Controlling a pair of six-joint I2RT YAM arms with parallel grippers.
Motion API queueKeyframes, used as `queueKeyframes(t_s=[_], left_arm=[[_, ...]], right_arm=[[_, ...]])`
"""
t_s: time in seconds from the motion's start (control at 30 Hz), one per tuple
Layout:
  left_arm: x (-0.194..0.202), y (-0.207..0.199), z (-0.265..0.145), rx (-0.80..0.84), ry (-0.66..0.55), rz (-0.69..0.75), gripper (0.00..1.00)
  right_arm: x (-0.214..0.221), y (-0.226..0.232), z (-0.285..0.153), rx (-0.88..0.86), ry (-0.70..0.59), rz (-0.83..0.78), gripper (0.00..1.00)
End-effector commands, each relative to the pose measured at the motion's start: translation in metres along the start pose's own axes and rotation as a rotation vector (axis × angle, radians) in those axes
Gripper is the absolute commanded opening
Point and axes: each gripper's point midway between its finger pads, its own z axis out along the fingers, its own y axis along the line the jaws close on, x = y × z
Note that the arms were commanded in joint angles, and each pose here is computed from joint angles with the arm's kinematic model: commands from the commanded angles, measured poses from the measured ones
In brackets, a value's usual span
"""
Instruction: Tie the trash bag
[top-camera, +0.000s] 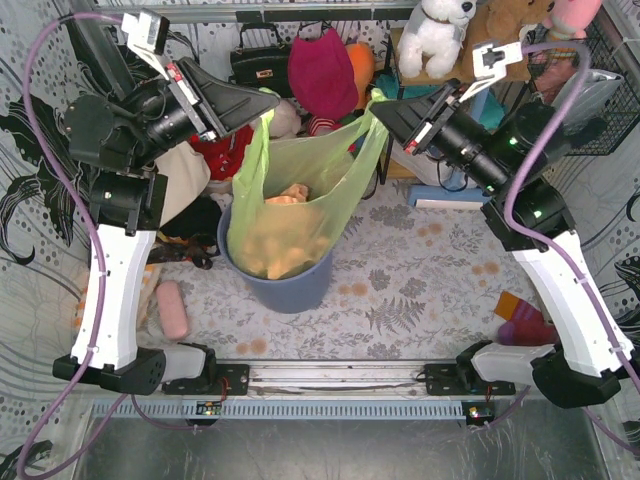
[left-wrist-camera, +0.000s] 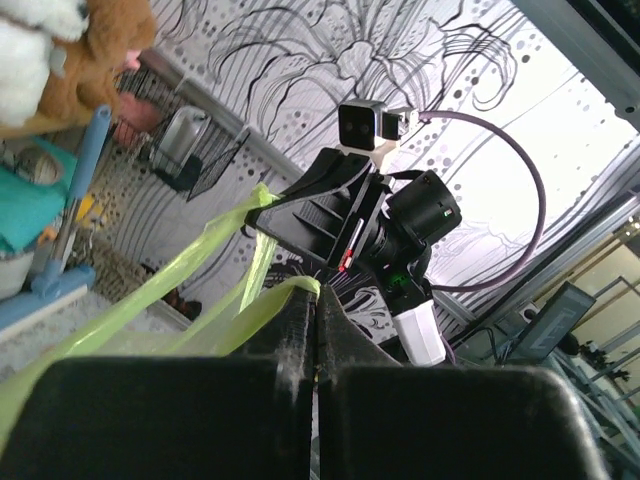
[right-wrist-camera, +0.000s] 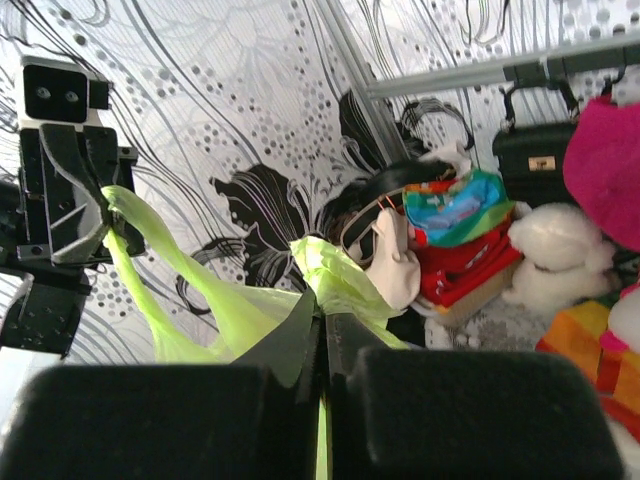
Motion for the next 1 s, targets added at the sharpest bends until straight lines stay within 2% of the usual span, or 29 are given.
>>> queueKeyframes(t_s=[0.0,0.13,0.43,0.77,0.97], left_arm=[[0.008,0.006,-0.007,-0.027,-0.003,0.020,0.00],[0.006,0.005,-0.008,-0.047,-0.002,0.034,0.00],[-0.024,-0.032,0.003,0.027,-0.034,0.094,0.00],[-0.003,0.016,0.001,-0.028,-0.023,0.018,0.00],[-0.006,0.018,0.005,-0.026,-0.019,0.015,0.00]], right_arm=[[0.006,0.002,0.007,-0.046,-0.015,0.040,0.00],[0.006,0.004,0.012,-0.060,-0.015,0.050,0.00],[-0.038,0.036,0.018,-0.140,-0.074,-0.011,0.00],[-0.010,0.013,0.006,-0.059,-0.028,-0.007,0.00],[-0.012,0.011,0.005,-0.050,-0.037,-0.016,0.00]])
